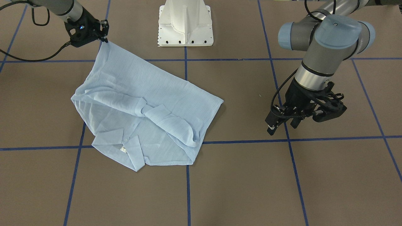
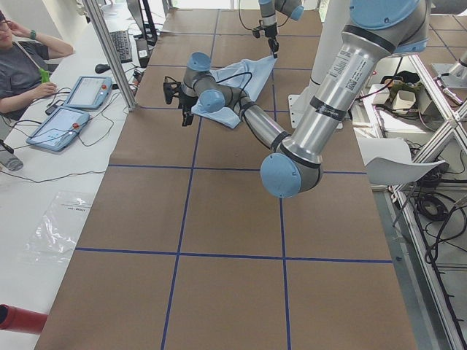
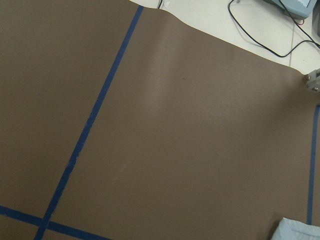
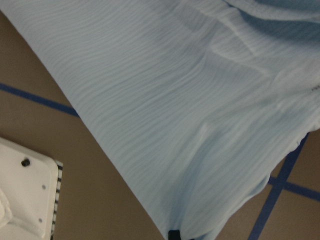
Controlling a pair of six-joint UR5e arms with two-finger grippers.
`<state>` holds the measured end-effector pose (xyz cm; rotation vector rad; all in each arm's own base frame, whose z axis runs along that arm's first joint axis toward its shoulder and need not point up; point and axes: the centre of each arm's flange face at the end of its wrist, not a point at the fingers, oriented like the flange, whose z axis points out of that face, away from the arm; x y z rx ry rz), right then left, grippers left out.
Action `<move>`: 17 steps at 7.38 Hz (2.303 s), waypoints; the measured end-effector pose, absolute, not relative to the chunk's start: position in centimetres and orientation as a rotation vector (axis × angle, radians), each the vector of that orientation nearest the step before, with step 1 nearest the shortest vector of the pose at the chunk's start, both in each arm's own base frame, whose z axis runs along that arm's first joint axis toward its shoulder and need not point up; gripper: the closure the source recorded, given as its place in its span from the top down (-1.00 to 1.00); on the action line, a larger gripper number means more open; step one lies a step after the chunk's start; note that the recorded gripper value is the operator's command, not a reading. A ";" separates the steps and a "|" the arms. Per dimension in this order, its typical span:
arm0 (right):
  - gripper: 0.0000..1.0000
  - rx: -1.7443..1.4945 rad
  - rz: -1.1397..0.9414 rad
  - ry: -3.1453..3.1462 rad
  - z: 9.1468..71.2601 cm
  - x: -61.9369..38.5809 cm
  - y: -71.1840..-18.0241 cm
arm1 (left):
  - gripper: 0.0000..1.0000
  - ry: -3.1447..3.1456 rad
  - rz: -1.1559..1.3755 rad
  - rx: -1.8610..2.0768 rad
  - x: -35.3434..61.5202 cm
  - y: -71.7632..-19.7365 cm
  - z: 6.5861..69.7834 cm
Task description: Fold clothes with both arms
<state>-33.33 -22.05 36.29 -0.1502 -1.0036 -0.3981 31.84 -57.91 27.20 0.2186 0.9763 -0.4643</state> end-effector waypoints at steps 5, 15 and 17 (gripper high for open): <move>1.00 -0.050 -0.392 -1.058 32.2 -35.8 -21.5 | 0.98 1.036 -0.378 0.134 38.8 -50.7 25.3; 1.00 0.203 -0.187 -1.068 29.1 -34.2 -30.0 | 0.58 0.896 -0.385 -0.015 57.1 -41.2 25.2; 1.00 0.204 -0.182 -1.065 29.2 -34.0 -30.2 | 0.28 0.898 -0.374 -0.028 57.4 -40.6 25.1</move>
